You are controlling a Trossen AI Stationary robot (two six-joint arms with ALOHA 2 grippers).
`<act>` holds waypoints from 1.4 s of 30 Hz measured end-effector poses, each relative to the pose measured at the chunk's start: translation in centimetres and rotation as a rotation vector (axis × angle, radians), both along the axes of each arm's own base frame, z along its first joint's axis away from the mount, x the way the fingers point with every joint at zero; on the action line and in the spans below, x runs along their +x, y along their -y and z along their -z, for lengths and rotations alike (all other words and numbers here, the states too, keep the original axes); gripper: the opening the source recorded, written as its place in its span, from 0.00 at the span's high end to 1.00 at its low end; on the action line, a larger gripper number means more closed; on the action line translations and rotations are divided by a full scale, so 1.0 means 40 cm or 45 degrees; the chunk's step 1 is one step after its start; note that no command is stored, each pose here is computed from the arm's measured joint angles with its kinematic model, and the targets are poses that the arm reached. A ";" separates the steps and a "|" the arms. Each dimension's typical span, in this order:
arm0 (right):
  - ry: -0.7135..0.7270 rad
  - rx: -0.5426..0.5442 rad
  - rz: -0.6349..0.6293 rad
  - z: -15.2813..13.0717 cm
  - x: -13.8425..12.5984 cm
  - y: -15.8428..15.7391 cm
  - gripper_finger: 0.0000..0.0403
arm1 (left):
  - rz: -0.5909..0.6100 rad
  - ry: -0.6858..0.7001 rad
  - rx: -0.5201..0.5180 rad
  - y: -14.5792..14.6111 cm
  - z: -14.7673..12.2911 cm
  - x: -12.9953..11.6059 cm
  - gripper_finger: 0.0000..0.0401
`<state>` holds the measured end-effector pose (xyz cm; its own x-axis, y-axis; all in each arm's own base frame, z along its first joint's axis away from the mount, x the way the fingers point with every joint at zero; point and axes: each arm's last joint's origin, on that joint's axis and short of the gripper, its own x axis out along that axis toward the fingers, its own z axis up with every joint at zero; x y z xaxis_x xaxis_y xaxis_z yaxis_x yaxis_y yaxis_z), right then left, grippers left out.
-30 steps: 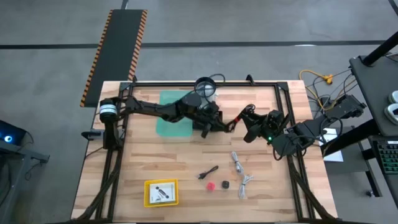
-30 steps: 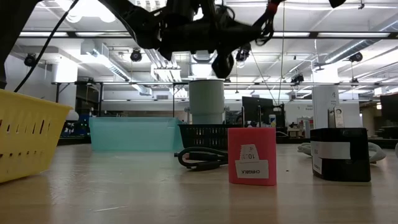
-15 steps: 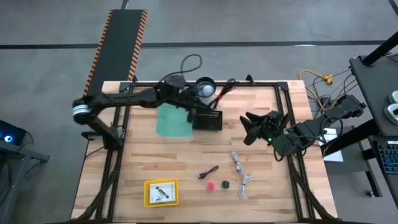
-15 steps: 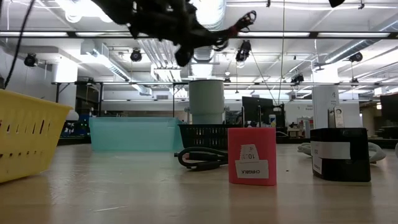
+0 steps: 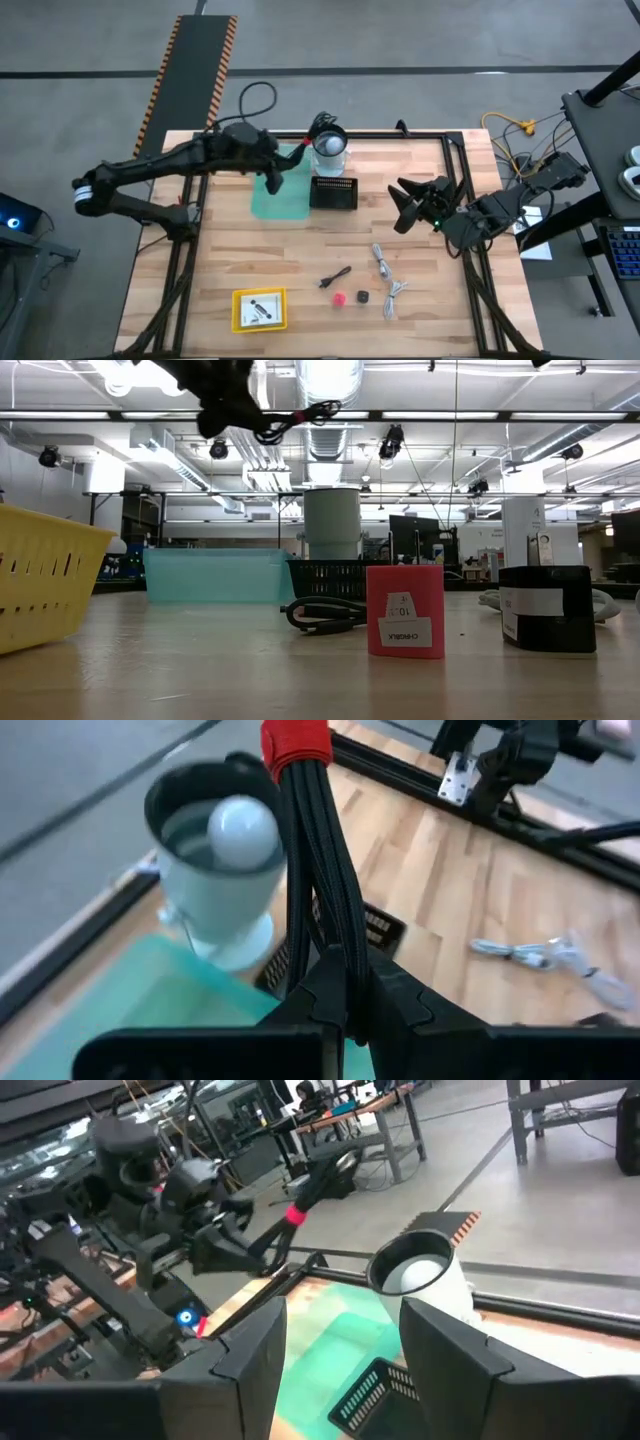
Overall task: Pick and place items into bin
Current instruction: Put the right black charger cable into the green bin, then put the top white charger cable into the green bin
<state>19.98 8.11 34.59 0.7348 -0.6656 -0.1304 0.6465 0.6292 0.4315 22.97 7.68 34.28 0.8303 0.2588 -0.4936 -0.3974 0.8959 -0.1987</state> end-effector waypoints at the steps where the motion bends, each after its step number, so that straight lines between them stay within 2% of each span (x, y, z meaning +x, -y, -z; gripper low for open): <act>1: -0.005 -0.013 0.001 -0.004 -0.004 0.002 0.55 | -0.018 0.007 -0.034 0.004 0.004 -0.012 0.99; 4: -0.031 -0.060 -0.006 -0.017 -0.019 0.011 0.56 | -0.075 0.046 -0.121 0.015 0.015 -0.042 0.99; 10: -0.060 -0.135 -0.012 -0.049 -0.059 0.037 0.56 | -0.305 0.050 -0.311 0.024 0.075 -0.086 0.99; 17: -0.079 -0.187 0.017 -0.071 -0.089 0.068 0.57 | -0.518 -0.018 -0.607 0.028 0.196 -0.095 0.99; 23: -0.082 -0.198 0.041 -0.078 -0.097 0.082 0.58 | -0.674 -0.047 -0.776 0.025 0.266 -0.089 0.99; 29: -0.089 -0.205 0.041 -0.078 -0.097 0.082 0.57 | -0.677 -0.094 -0.818 0.024 0.289 -0.077 0.98; 37: -0.114 -0.218 0.039 -0.074 -0.098 0.082 0.58 | -0.652 -0.113 -0.857 0.022 0.301 -0.064 0.82; 39: -0.116 -0.219 0.038 -0.073 -0.098 0.082 0.58 | -0.574 -0.041 -0.861 0.021 0.289 -0.051 0.78; 42: -0.121 -0.221 0.038 -0.073 -0.098 0.082 0.59 | -0.349 0.123 -0.818 0.019 0.255 -0.026 0.71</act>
<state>16.05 4.81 37.49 0.7043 -0.7054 -0.0795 0.6986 0.6689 0.2541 21.93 6.91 24.09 0.8246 0.1469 -0.5463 -0.5460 0.4591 -0.7008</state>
